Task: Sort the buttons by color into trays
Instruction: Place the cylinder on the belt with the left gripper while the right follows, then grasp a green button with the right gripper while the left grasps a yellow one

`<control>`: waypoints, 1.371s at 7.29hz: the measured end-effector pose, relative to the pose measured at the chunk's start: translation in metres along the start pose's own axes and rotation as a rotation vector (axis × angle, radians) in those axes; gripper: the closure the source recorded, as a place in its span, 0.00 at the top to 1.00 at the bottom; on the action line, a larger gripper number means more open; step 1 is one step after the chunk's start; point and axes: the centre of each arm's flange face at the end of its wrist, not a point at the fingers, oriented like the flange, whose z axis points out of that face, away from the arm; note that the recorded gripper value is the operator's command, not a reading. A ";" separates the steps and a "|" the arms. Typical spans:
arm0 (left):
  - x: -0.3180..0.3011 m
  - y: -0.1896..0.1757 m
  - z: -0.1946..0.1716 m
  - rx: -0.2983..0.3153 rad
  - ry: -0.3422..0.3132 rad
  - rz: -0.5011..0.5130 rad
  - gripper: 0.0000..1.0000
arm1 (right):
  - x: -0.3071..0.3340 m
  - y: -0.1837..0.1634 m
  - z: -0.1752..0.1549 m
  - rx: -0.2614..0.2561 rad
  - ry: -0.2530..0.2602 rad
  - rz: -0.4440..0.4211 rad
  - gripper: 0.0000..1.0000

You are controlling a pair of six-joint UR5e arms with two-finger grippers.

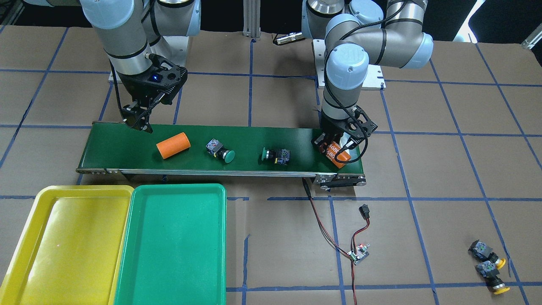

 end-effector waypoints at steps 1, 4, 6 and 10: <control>-0.003 -0.021 -0.008 0.009 0.014 0.036 1.00 | 0.001 0.000 0.004 0.010 0.026 -0.003 1.00; -0.054 -0.161 -0.032 -0.024 0.034 0.171 1.00 | 0.015 -0.004 0.028 0.011 0.038 -0.065 1.00; -0.090 -0.281 -0.017 0.008 0.050 0.344 1.00 | 0.016 -0.005 0.038 0.005 0.018 -0.204 1.00; -0.109 -0.450 0.053 0.046 0.047 0.626 1.00 | 0.009 -0.003 0.057 -0.005 -0.022 -0.236 1.00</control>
